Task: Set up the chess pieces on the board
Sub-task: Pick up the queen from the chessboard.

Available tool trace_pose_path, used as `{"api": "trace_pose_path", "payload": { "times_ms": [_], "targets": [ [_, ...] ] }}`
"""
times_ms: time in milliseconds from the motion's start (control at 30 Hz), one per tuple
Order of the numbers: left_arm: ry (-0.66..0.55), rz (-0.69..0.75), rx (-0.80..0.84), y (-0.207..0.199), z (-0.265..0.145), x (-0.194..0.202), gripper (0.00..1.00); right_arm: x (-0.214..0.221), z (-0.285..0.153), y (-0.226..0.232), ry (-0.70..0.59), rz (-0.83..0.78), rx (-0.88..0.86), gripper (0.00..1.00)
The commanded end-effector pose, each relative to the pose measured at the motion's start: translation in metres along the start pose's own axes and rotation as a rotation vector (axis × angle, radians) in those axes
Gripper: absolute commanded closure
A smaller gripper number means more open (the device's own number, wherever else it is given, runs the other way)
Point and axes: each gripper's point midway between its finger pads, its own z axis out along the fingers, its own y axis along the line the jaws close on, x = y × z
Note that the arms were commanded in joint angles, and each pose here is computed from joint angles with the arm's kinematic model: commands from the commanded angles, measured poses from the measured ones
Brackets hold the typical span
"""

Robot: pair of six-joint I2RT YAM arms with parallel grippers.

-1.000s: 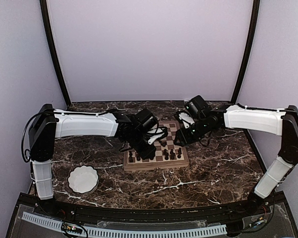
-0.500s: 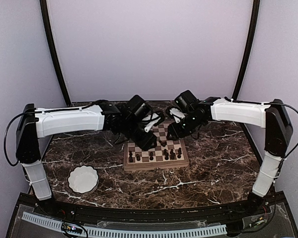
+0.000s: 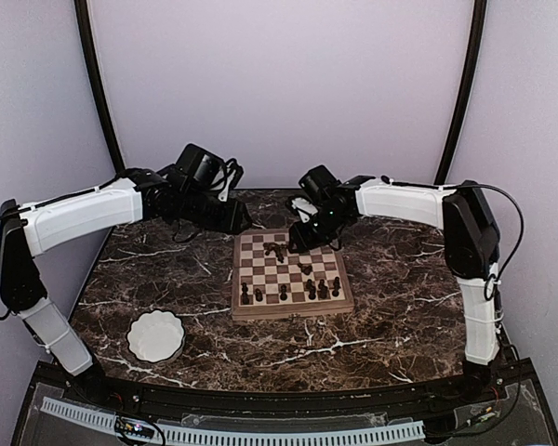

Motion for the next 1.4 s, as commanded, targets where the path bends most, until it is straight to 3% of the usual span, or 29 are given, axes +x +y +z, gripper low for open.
{"api": "trace_pose_path", "payload": {
  "times_ms": [0,300,567,700,967,1167,1367],
  "targets": [
    [0.010,-0.019,0.015,-0.003,-0.014,0.009,0.55,-0.015,0.013,0.018,-0.008,-0.012,-0.036,0.51],
    [0.033,-0.007,-0.009,0.008,-0.026,0.024,0.55,-0.024,0.054,0.023,0.024,0.020,-0.003,0.50],
    [0.012,0.001,-0.061,0.022,-0.035,0.024,0.55,-0.008,0.065,0.008,0.104,0.016,0.121,0.58],
    [0.008,-0.007,-0.058,0.024,-0.030,0.023,0.55,0.012,0.061,0.003,0.152,0.022,0.138,0.70],
    [0.037,-0.038,0.034,0.012,-0.005,0.022,0.55,0.014,0.032,0.017,0.116,-0.025,0.067,0.93],
    [0.053,-0.124,0.083,0.015,0.017,0.018,0.55,-0.014,-0.012,0.032,0.003,-0.088,0.028,0.98],
    [0.024,-0.219,0.294,-0.005,0.036,0.003,0.54,-0.031,-0.053,0.053,-0.113,-0.154,-0.049,0.99]
  ]
}}
